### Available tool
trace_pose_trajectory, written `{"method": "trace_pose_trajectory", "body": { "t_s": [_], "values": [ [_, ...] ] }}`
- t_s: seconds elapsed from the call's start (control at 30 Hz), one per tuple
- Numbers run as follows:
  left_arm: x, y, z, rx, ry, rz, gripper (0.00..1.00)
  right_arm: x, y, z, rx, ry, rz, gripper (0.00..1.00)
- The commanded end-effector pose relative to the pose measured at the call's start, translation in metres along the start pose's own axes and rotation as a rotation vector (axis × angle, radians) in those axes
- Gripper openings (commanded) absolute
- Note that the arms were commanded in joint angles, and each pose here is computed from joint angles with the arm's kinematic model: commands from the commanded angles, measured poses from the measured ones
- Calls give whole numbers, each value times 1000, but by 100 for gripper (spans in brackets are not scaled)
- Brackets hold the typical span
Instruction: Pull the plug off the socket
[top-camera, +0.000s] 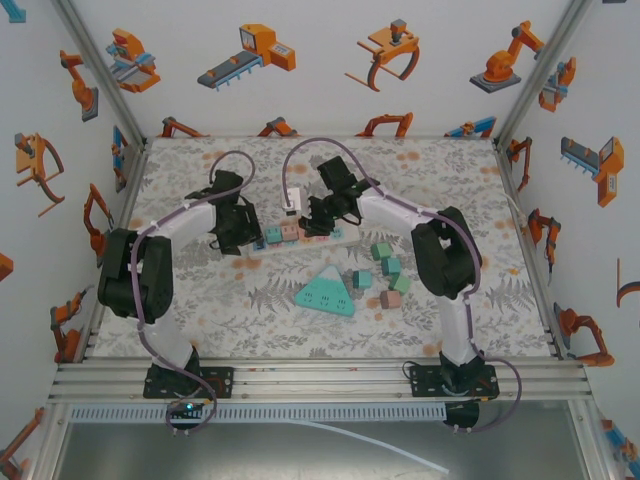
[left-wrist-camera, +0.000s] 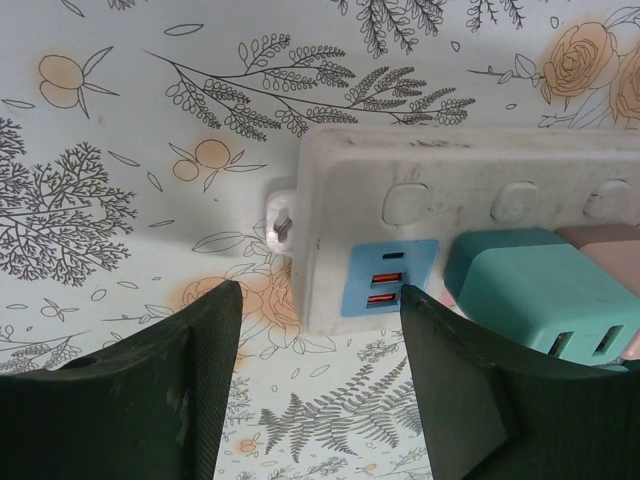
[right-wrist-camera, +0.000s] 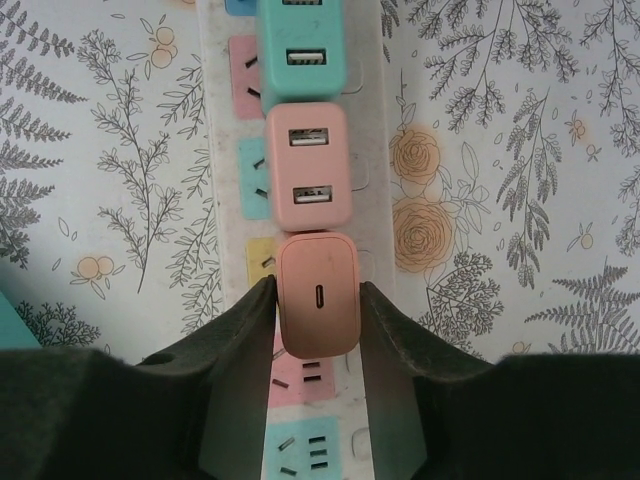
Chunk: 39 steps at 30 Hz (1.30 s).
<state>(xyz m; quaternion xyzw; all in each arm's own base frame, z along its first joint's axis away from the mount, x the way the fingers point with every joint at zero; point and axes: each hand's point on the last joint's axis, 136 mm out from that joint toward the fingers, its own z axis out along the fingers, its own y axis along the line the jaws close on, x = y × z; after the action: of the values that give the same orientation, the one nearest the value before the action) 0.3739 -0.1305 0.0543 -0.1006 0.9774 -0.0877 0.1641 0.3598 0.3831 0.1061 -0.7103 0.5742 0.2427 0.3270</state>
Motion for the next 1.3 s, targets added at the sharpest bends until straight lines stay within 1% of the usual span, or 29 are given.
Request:
{"method": "trace_pose_trajectory", "body": {
  "t_s": [0.0, 0.07, 0.33, 0.43, 0.5, 0.6, 0.63, 0.77, 0.83, 0.9, 1.03, 1.13, 1.27],
  "values": [
    [12, 17, 5, -120, 44, 9, 60, -12, 2, 0, -29, -33, 11, 28],
    [13, 20, 6, -135, 49, -4, 58, -19, 1, -5, -28, -45, 12, 26],
    [16, 25, 10, -149, 69, -32, 58, -45, -8, -23, -1, -92, 42, 20],
    [15, 27, 10, -146, 72, -49, 58, -49, -8, -25, -3, -104, 44, 13],
    [14, 29, 8, -154, 66, -52, 58, -47, -2, -21, -13, -75, 15, 9],
    [12, 31, 6, -167, 54, -55, 58, -33, 6, -14, -10, 27, -55, 9],
    [11, 32, 5, -172, 52, -54, 58, -34, 6, -14, -13, 21, -45, 9],
    [11, 38, 5, -198, 47, -61, 59, -56, -7, -27, -20, -131, 95, 8],
    [11, 39, 5, -203, 47, -64, 59, -60, -17, -32, -1, -190, 143, 6],
    [11, 38, 4, -201, 47, -62, 59, -55, -20, -31, 29, -162, 121, 4],
    [11, 39, 4, -205, 47, -65, 59, -38, -12, -23, 45, -38, 37, 3],
    [10, 38, 3, -202, 46, -66, 59, -36, -11, -26, 53, -29, 28, 3],
    [6, 34, -2, -181, 26, -61, 59, -47, -12, -37, 84, -56, 26, 3]
  ]
}}
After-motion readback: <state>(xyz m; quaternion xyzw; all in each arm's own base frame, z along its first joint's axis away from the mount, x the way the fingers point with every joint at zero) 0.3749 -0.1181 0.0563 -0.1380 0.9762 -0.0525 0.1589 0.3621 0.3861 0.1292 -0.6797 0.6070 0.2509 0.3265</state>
